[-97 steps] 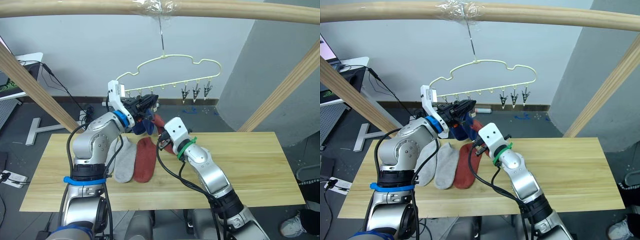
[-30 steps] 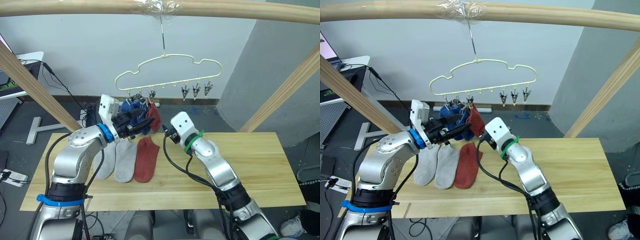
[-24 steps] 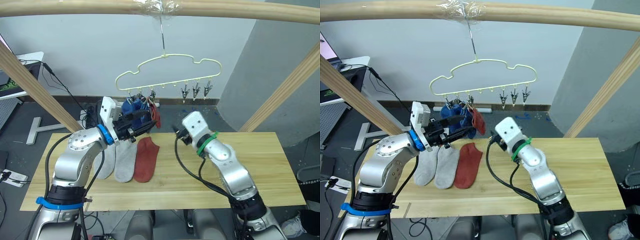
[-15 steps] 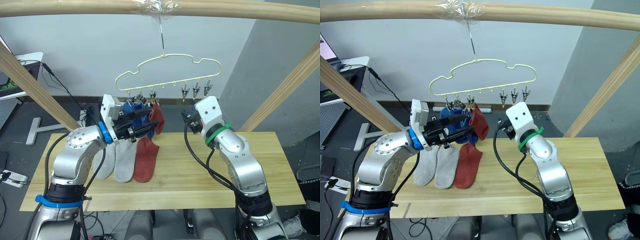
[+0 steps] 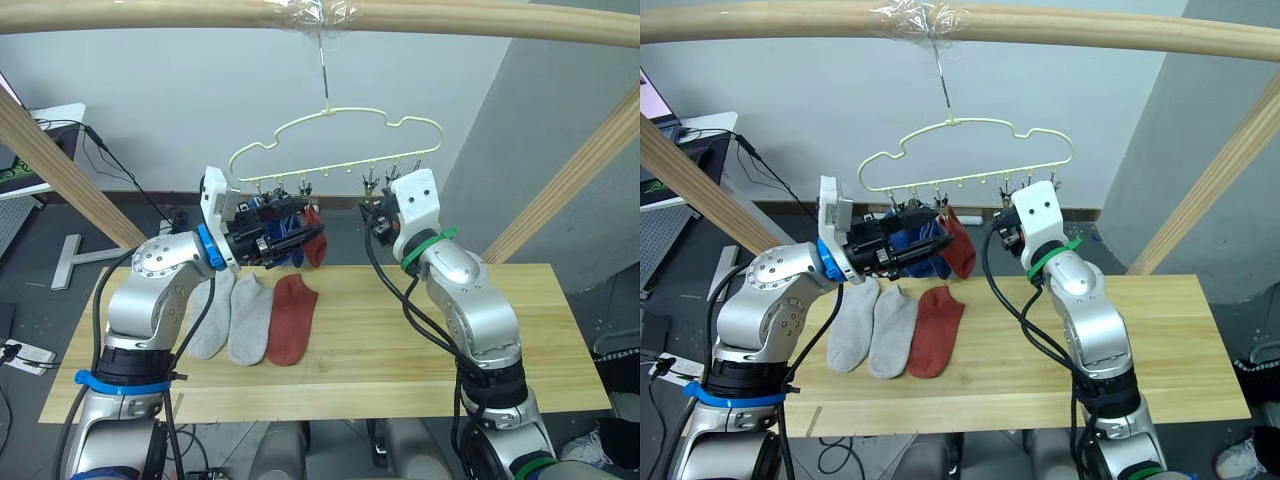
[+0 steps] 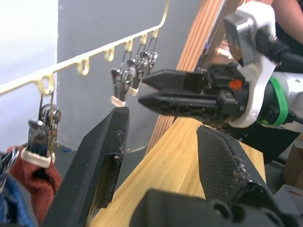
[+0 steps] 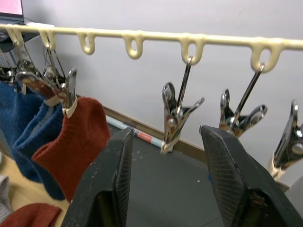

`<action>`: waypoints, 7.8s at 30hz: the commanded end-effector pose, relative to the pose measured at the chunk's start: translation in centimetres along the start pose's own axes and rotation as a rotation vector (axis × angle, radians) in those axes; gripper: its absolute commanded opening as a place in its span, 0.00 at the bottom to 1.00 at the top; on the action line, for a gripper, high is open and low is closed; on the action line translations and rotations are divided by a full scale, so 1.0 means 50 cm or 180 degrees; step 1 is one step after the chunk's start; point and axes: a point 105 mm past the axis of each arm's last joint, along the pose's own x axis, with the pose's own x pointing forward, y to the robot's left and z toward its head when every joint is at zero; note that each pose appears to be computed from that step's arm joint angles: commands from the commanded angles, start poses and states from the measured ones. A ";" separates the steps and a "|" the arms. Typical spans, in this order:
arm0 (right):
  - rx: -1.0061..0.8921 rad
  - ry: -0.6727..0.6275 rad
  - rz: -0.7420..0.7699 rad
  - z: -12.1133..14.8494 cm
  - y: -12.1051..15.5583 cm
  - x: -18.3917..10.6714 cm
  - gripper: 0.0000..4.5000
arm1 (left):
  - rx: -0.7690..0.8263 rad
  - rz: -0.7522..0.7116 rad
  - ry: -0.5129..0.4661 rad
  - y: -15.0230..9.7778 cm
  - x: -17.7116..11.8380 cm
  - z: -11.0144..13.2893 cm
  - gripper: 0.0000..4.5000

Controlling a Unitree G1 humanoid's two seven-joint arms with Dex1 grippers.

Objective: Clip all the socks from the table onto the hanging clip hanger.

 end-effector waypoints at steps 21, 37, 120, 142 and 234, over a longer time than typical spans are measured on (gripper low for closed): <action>0.0282 -0.0263 0.0071 0.051 0.011 0.060 0.50 | 0.0176 -0.0262 -0.0055 -0.008 -0.002 0.039 0.58; 0.0446 -0.0345 0.0094 0.061 0.017 0.070 0.50 | 0.0210 -0.0302 -0.0006 -0.019 0.001 0.037 0.58; 0.0680 -0.0211 0.0334 0.056 0.059 0.054 0.00 | -0.0697 0.0992 0.0017 0.001 0.133 -0.160 0.00; 0.0729 -0.0263 0.0236 0.062 0.042 0.046 0.61 | -0.0739 0.0944 -0.0110 -0.005 0.142 -0.133 0.05; 0.0398 -0.0328 -0.0360 0.042 -0.028 0.067 0.43 | 0.0357 -0.0765 -0.0111 -0.042 0.087 0.074 0.34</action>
